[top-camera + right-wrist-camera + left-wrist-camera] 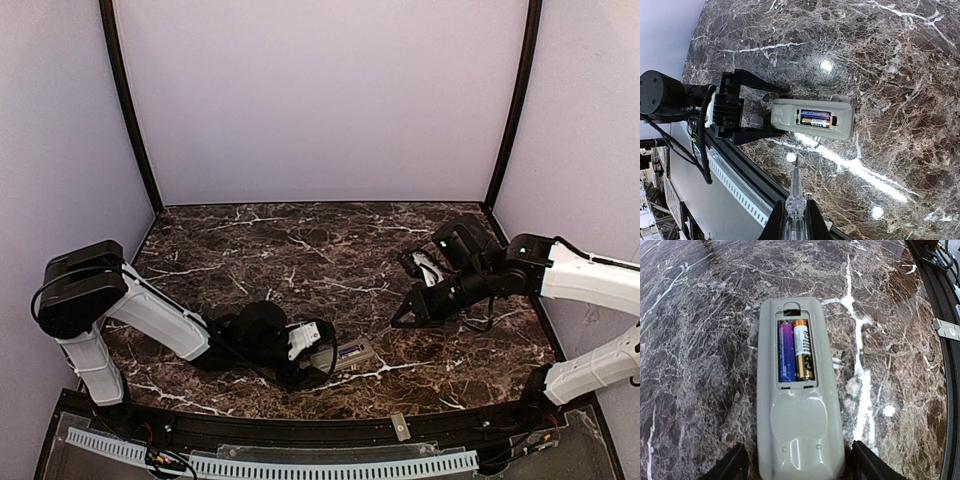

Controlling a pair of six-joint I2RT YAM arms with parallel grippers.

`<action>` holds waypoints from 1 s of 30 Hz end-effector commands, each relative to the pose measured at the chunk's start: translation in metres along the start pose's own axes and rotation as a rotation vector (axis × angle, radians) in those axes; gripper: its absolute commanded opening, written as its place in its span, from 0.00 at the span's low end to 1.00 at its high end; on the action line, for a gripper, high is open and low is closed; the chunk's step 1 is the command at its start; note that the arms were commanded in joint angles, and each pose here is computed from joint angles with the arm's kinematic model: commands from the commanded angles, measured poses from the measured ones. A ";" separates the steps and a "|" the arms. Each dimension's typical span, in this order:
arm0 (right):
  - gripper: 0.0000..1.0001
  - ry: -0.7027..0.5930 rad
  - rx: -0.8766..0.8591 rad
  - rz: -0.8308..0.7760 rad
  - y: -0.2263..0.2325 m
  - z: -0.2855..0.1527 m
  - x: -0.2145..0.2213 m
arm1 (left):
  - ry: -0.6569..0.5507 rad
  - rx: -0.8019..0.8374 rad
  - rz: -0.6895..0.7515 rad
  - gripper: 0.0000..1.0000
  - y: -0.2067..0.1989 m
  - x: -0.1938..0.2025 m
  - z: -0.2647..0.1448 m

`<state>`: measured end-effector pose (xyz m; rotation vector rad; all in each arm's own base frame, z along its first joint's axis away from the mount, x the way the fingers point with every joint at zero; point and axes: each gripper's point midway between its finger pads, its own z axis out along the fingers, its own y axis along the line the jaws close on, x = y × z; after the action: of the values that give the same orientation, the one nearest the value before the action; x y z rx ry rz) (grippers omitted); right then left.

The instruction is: Unload the batteries from the remote control

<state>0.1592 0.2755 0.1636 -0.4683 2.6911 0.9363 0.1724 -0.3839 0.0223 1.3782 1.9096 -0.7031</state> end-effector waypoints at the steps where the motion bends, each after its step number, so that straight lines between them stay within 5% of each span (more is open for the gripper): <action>1: 0.00 -0.025 -0.014 -0.001 0.007 -0.004 -0.009 | 0.019 0.006 -0.009 0.69 -0.002 0.008 0.006; 8: 0.00 -0.023 -0.010 -0.003 0.006 -0.002 -0.008 | 0.038 0.005 -0.001 0.61 0.000 0.010 0.012; 22: 0.00 -0.030 -0.006 -0.006 0.004 -0.004 -0.007 | 0.050 -0.016 0.020 0.06 0.004 -0.004 0.007; 30: 0.00 -0.057 0.002 -0.020 0.005 -0.008 -0.013 | 0.020 -0.078 0.068 0.00 0.012 -0.034 -0.012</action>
<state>0.1597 0.2752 0.1635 -0.4680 2.6896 0.9321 0.1816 -0.3908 0.0257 1.4143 1.9209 -0.6301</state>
